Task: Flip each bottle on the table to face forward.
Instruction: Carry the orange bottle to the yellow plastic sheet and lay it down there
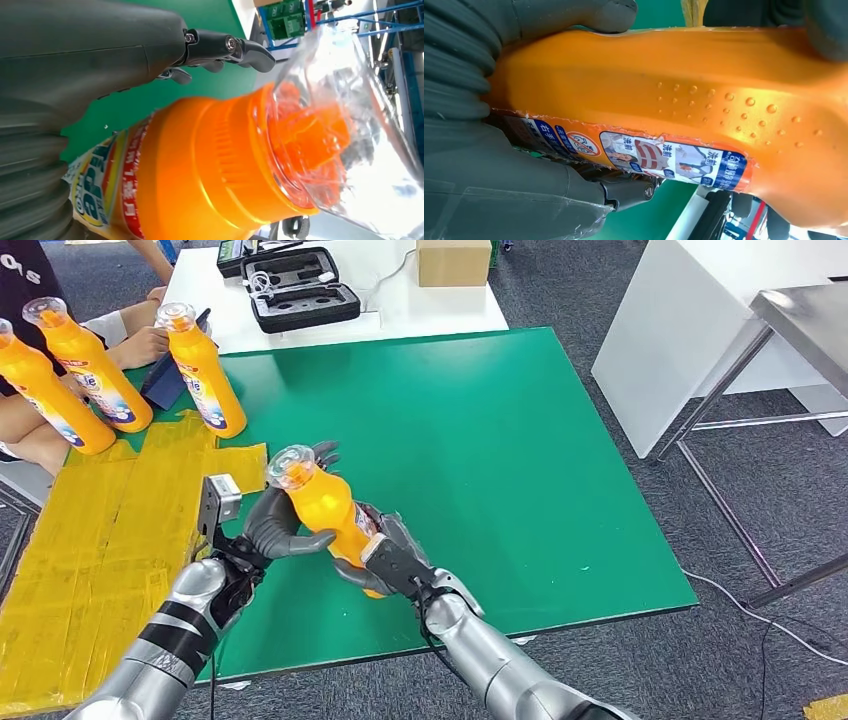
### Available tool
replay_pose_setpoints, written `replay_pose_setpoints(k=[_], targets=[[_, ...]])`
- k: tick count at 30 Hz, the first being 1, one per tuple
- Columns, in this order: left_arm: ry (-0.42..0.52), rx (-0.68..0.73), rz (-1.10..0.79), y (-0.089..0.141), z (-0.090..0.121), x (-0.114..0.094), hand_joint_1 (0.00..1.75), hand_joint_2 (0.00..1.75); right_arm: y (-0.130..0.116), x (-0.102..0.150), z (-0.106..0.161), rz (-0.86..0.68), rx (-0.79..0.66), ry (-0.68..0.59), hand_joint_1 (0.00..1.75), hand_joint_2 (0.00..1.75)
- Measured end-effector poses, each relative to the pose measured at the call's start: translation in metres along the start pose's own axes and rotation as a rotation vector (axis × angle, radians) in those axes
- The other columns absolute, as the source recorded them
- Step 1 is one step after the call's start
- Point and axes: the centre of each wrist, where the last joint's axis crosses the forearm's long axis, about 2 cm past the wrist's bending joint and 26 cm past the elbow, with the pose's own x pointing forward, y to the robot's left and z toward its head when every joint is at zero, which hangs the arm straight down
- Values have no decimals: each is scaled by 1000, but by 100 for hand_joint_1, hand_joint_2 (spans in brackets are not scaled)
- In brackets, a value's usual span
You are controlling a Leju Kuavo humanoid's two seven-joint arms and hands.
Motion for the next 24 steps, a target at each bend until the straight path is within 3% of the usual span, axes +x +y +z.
replay_pose_setpoints(k=[2, 6, 24], targets=[[1, -4, 0, -1, 0, 0, 0, 175, 1, 1, -1, 8, 3, -1, 175, 175], [0, -7, 2, -2, 0, -1, 170, 175, 3, 2, -2, 18, 8, -4, 175, 175], [-9, 14, 5, -4, -1, -2, 175, 175, 6, 3, -2, 19, 11, -1, 175, 175]])
